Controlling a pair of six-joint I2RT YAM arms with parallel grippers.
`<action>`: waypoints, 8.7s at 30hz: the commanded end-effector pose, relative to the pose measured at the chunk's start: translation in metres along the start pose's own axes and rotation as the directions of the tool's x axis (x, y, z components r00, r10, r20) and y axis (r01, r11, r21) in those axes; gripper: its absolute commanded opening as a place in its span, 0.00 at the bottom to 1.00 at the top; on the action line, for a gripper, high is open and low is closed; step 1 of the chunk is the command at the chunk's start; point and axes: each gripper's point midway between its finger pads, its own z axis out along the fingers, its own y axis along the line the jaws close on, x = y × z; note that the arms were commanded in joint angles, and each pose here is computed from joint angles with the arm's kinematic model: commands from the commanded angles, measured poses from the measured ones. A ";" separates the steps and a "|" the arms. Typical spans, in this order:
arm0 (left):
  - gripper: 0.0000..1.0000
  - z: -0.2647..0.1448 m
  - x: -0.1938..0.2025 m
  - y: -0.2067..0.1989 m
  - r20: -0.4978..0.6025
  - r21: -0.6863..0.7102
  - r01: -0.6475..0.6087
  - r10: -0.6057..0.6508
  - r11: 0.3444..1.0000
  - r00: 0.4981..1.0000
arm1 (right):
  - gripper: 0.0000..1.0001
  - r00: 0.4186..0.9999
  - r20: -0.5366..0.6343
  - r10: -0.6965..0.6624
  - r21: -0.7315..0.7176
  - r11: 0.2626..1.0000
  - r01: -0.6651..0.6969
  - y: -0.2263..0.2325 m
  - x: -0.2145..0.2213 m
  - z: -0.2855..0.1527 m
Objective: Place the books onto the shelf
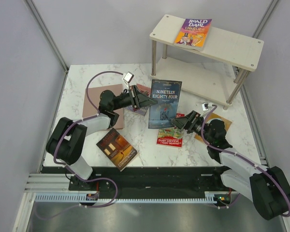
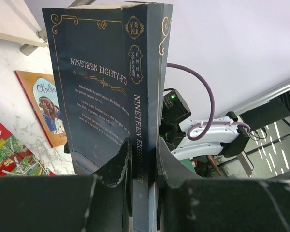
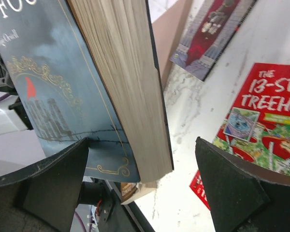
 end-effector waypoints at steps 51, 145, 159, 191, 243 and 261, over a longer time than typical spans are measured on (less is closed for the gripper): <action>0.80 -0.020 -0.029 0.014 -0.041 -0.157 -0.133 0.128 0.979 0.991 | 0.00 0.965 -0.050 -0.256 -0.073 0.965 0.252 0.110 -0.062 -0.018; 0.82 -0.065 0.050 0.049 -0.171 -0.322 -0.114 0.060 0.940 0.983 | 0.83 0.994 0.111 -0.018 0.191 0.982 -0.004 0.023 -0.351 -0.034; 0.82 -0.066 0.050 0.040 -0.165 -0.312 -0.129 0.080 0.941 0.983 | 0.98 0.956 0.240 -0.170 0.571 0.821 0.003 0.011 -0.369 -0.091; 0.83 -0.078 0.120 0.161 -0.219 -0.734 0.040 -0.292 0.678 0.931 | 0.96 0.990 -0.105 0.089 0.470 0.882 -0.029 -0.071 -0.062 -0.064; 0.02 0.031 0.110 0.107 -0.163 -0.438 0.099 -0.186 0.894 0.969 | 0.25 0.969 -0.233 0.086 -0.007 0.996 -0.090 -0.008 0.007 0.002; 0.02 0.057 0.035 0.027 -0.075 -0.350 -0.009 -0.018 0.937 0.997 | 0.98 0.963 0.035 0.266 0.042 0.963 -0.267 -0.005 -0.002 -0.040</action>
